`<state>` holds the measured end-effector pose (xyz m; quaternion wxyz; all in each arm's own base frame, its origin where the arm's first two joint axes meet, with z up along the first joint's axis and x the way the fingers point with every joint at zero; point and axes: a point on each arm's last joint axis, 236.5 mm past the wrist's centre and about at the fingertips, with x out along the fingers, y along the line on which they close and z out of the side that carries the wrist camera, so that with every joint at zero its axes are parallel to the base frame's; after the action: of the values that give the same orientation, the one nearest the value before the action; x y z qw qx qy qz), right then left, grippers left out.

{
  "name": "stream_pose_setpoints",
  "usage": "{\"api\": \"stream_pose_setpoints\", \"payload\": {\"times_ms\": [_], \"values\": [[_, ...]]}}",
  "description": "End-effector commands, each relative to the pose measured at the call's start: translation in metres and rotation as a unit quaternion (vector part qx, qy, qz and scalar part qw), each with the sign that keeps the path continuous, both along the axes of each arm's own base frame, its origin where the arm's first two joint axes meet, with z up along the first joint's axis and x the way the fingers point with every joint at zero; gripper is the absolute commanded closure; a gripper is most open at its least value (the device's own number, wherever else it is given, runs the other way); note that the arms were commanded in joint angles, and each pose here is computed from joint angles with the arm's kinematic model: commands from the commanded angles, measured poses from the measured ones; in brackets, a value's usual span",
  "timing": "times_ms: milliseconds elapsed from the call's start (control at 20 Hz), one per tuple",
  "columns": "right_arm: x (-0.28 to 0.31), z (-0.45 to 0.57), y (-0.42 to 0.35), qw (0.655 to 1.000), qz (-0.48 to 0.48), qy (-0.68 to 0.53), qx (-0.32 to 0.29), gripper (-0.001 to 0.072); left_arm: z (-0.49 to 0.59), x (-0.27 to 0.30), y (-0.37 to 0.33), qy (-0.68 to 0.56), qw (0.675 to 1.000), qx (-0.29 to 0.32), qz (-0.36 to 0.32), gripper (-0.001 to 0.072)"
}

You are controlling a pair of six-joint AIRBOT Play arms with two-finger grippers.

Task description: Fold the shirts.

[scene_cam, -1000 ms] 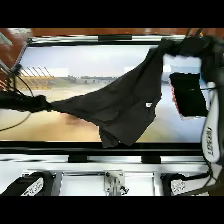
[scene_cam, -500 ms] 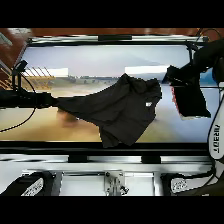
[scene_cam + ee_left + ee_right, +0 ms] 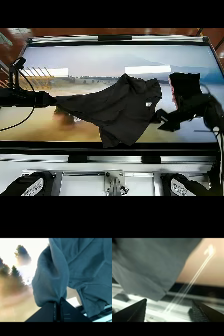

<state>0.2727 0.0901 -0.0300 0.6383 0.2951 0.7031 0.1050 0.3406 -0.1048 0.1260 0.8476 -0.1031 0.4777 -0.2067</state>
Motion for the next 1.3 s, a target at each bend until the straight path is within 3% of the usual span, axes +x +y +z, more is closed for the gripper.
{"api": "stream_pose_setpoints", "payload": {"times_ms": [0,200,550,600,650,700,750,900,1050,1150,1250], "values": [[-0.043,-0.038,0.033,0.999,-0.028,0.029,0.037,0.0043,0.000,0.000,0.001,0.000,1.000,0.003,-0.001,0.0671],[-0.048,-0.065,0.064,0.999,-0.020,0.027,0.010,0.0043,0.000,0.000,0.001,0.000,1.000,0.004,-0.001,0.0670],[-0.033,-0.082,0.097,0.999,-0.041,0.012,0.021,0.0047,0.000,0.000,0.001,0.000,1.000,0.004,-0.001,0.0671],[-0.028,-0.084,0.098,0.998,-0.055,0.006,0.016,0.0109,0.000,0.000,0.001,0.000,1.000,0.004,-0.001,0.0670],[-0.022,-0.084,0.099,0.998,-0.066,-0.005,0.012,0.0297,0.000,0.000,0.001,0.000,1.000,0.004,-0.001,0.0670],[-0.016,-0.082,0.100,0.997,-0.070,-0.012,0.013,0.0585,0.000,0.000,0.002,-0.001,1.000,0.004,-0.001,0.0670],[-0.009,-0.075,0.101,0.998,-0.062,-0.026,0.017,0.0636,0.000,0.000,0.002,-0.001,1.000,0.004,0.000,0.0670],[0.034,0.000,0.107,0.986,0.036,-0.162,0.033,0.0638,0.024,0.012,0.013,-0.034,0.999,0.005,0.017,0.0670],[0.088,0.154,0.077,0.923,0.085,-0.375,-0.014,0.0638,0.119,0.033,0.026,-0.162,0.986,0.019,0.024,0.0671],[0.102,0.300,0.041,0.837,0.045,-0.541,-0.066,0.0638,0.217,0.034,0.028,-0.285,0.958,0.022,0.033,0.0671],[0.074,0.449,0.011,0.720,-0.024,-0.688,-0.090,0.0638,0.339,0.008,0.031,-0.440,0.896,0.013,0.056,0.0671]]}}
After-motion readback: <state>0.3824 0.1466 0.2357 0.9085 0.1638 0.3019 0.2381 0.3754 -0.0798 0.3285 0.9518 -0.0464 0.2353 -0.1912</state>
